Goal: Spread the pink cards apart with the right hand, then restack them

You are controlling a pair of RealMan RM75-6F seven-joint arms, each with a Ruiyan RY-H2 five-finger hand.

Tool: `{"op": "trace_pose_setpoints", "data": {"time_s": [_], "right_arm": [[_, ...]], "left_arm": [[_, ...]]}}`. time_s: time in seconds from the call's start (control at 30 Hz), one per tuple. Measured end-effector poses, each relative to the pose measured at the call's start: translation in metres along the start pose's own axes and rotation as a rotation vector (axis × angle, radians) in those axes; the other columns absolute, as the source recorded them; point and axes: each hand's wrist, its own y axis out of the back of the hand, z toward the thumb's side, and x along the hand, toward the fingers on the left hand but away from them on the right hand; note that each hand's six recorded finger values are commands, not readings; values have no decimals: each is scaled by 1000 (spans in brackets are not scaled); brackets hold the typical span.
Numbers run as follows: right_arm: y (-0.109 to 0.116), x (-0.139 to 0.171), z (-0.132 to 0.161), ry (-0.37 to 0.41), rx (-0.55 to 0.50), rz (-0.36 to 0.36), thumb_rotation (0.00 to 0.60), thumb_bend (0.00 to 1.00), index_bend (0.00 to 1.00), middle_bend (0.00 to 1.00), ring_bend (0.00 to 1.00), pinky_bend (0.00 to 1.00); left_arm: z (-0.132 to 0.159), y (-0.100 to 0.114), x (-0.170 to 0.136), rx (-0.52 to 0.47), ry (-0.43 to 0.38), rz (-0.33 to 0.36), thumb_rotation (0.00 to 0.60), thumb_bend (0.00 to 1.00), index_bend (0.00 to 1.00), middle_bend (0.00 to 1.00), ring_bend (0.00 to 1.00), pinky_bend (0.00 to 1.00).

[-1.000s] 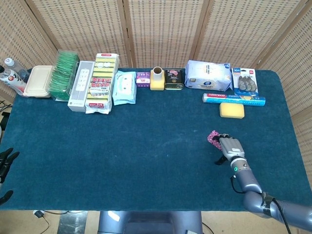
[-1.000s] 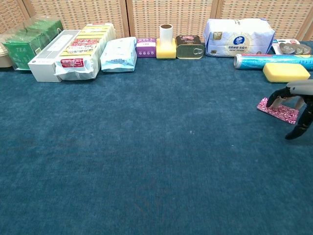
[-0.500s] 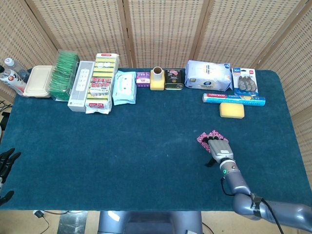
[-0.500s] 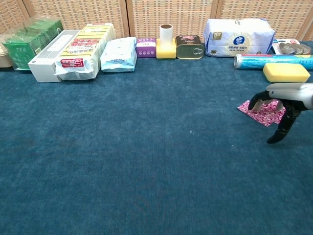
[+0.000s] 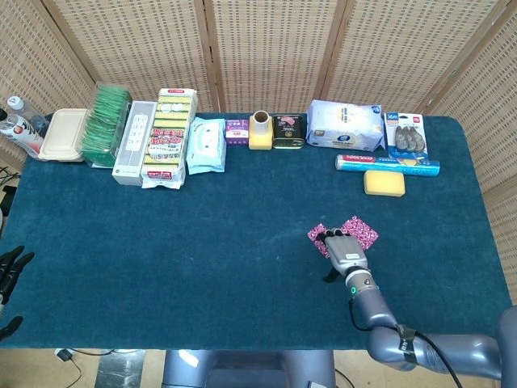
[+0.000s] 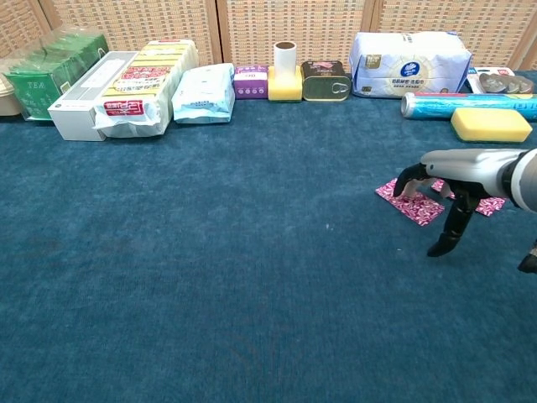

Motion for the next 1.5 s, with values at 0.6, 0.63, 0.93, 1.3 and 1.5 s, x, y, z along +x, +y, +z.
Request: {"op": "trace_pose_setpoints", "data": {"time_s": [0.6, 0.63, 0.93, 1.3, 1.5], "right_arm": [[-13, 18, 65, 108, 79, 23, 600, 0, 181, 199, 120, 190], [-13, 20, 67, 113, 80, 23, 600, 0, 181, 199, 120, 190], [17, 32, 59, 95, 68, -51, 600, 0, 180, 199, 120, 190], [46, 38, 0, -25, 53, -108, 600, 0, 180, 200, 120, 193], [51, 40, -51, -124, 22, -112, 600, 0, 180, 202, 121, 203]], "left_arm": [[0, 2, -3, -5, -10, 8, 600, 131, 0, 0, 0, 83], [0, 2, -3, -6, -10, 9, 600, 131, 0, 0, 0, 83], [0, 2, -3, -5, -14, 6, 600, 132, 0, 0, 0, 83], [2, 0, -3, 2, -15, 2, 600, 131, 0, 0, 0, 83], [3, -2, -3, 11, -16, -5, 600, 131, 0, 0, 0, 83]]}}
